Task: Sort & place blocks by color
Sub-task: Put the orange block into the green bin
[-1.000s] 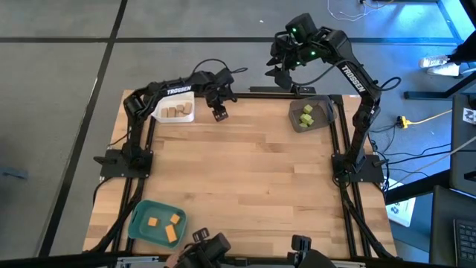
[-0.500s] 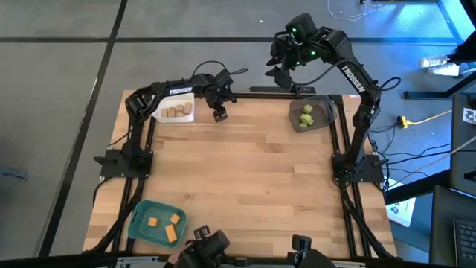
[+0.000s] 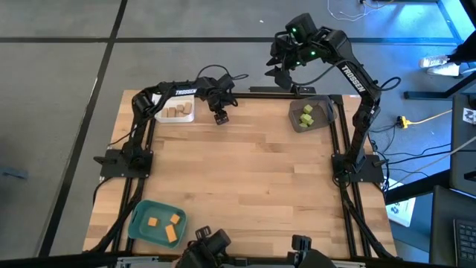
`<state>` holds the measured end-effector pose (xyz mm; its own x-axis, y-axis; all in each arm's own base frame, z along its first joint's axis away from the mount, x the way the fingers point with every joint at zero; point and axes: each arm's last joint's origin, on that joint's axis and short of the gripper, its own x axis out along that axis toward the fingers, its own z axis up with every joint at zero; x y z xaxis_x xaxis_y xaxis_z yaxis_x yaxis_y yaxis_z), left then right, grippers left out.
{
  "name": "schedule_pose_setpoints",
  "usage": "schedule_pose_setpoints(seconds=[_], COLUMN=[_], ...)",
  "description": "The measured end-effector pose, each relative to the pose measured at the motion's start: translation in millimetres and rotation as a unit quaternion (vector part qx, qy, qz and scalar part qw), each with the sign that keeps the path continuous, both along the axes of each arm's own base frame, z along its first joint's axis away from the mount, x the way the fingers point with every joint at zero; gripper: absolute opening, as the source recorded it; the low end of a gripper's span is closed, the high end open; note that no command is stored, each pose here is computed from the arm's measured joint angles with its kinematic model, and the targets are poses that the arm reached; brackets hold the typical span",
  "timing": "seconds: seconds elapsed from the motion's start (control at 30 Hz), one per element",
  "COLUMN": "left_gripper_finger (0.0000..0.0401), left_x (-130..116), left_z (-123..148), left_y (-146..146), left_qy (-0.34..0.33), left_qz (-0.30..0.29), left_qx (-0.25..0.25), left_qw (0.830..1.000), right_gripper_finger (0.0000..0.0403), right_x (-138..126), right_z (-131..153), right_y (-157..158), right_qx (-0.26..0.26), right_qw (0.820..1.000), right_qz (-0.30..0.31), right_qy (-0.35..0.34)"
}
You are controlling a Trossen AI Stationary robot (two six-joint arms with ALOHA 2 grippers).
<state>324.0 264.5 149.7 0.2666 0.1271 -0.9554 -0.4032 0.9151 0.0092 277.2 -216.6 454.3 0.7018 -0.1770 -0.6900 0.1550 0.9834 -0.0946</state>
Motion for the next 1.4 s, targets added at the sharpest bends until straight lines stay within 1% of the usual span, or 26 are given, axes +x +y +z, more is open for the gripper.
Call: schedule_pose_setpoints(seconds=[0.27, 0.37, 0.5, 0.6, 0.73, 0.8, 0.9, 1.03, 1.13, 1.2, 1.27, 1.33, 1.4], left_gripper_finger=[0.0203, 0.0178, 0.0118, 0.0112, 0.0112, 0.0112, 0.0112, 0.0112, 0.0112, 0.0112, 0.0112, 0.0112, 0.0112], left_x=[2.2, 2.6, 2.1, 2.7, -1.1, -5.4, -11.7, -23.4, -32.7, -41.4, -49.5, -60.3, -71.0], left_z=[0.1, 0.1, 0.3, 1.1, 9.3, 20.7, 40.5, 77.3, 104.0, 122.7, 139.0, 152.3, 165.2], left_y=[-1.6, -2.0, -3.1, -4.7, -8.7, -12.3, -17.4, -28.0, -43.5, -59.0, -74.8, -92.7, -111.3], left_qy=[-0.004, 0.001, 0.033, 0.035, 0.032, 0.033, 0.024, -0.01, -0.025, -0.026, -0.025, -0.008, 0.002], left_qz=[-0.011, -0.029, -0.046, -0.05, -0.052, -0.05, -0.031, 0.002, 0.024, 0.035, 0.038, 0.036, 0.037], left_qx=[0.002, 0.01, 0.041, 0.041, 0.022, 0.017, 0.015, 0.009, 0.001, -0.009, -0.016, -0.032, -0.05], left_qw=[1.0, 1.0, 0.998, 0.997, 0.998, 0.998, 0.999, 1.0, 0.999, 0.999, 0.999, 0.999, 0.998], right_gripper_finger=[0.019, 0.019, 0.019, 0.019, 0.019, 0.019, 0.019, 0.019, 0.019, 0.019, 0.019, 0.019, 0.019], right_x=[0.0, 0.1, 0.1, 0.1, 0.1, 0.1, 0.1, 0.2, 1.6, 2.3, 2.1, 1.1, -0.4], right_z=[0.0, -0.1, -0.1, -0.1, -0.1, -0.1, -0.1, 0.0, 1.1, 1.3, 0.8, -0.2, -1.4], right_y=[0.0, -0.1, -0.1, -0.1, -0.1, -0.1, -0.1, -0.2, 0.3, 2.0, 5.4, 10.0, 14.0], right_qx=[0.0, 0.0, 0.0, 0.0, 0.0, 0.0, 0.0, 0.0, 0.007, 0.014, 0.032, 0.056, 0.075], right_qw=[1.0, 1.0, 1.0, 1.0, 1.0, 1.0, 1.0, 1.0, 1.0, 0.999, 0.996, 0.988, 0.98], right_qz=[0.0, 0.0, 0.0, 0.0, 0.0, 0.0, 0.0, 0.0, 0.003, 0.031, 0.081, 0.137, 0.177], right_qy=[0.0, 0.0, 0.0, 0.0, 0.0, 0.0, 0.0, -0.001, -0.012, -0.022, -0.035, -0.049, -0.058])
